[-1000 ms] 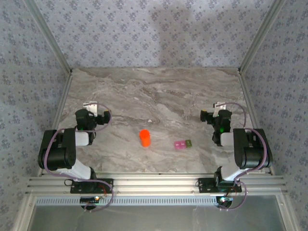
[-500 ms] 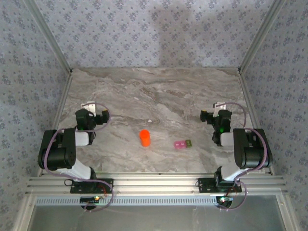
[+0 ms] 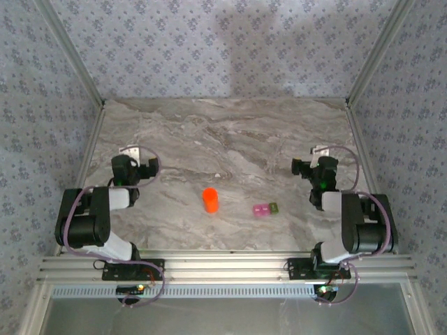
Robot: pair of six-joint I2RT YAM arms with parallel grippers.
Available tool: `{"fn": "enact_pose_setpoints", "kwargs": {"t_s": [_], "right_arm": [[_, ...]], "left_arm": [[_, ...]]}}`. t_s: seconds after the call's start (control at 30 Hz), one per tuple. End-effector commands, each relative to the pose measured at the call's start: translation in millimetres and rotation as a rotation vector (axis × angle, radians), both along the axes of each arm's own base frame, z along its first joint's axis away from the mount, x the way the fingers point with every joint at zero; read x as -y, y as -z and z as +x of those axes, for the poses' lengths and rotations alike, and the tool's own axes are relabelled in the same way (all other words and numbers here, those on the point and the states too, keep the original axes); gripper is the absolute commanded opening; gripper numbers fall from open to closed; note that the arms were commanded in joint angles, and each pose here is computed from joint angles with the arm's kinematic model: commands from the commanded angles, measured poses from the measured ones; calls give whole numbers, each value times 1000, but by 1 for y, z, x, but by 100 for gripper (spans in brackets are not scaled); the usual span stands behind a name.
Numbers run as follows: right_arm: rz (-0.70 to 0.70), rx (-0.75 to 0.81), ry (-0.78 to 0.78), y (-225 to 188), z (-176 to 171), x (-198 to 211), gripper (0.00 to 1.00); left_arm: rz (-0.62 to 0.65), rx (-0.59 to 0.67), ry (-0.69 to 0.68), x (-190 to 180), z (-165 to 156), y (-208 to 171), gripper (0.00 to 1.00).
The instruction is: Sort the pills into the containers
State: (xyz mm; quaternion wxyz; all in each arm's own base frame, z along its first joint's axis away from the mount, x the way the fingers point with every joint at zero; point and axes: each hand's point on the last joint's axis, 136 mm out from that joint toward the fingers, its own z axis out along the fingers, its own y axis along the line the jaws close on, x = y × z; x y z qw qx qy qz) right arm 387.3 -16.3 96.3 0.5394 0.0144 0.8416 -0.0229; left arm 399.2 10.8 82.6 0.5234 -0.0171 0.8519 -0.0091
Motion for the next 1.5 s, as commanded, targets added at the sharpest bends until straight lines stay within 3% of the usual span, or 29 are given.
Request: {"fn": "enact_pose_setpoints", "kwargs": {"t_s": [0.0,0.1,0.23,0.4,0.57,0.97,1.23,1.47], "right_arm": [[-13,7,1,-35,5,-1,100],[125,55,23,-64,6,-2,100],[480,6,261,-80,-1,18,100],[670,-166,19,-92,-7,-39,99],[604,-400,-59,-77,-57,-100,95],[319,-783,-237,-43,-188,-184,92],[303,-917,-309,2,-233,-232,92],[295,-970,-320,37,-239,-247,93]], "left_arm": [[5,4,-4,0,7,-26,100],[10,5,-26,-2,6,-39,99],[-36,-9,-54,-3,7,-67,99],[-153,-32,-73,11,2,-106,99],[-281,-86,-18,43,-9,-140,100],[-287,-115,123,110,-19,-165,100],[-267,-133,154,128,-11,-157,99],[-254,-124,162,132,-6,-159,100]]}}
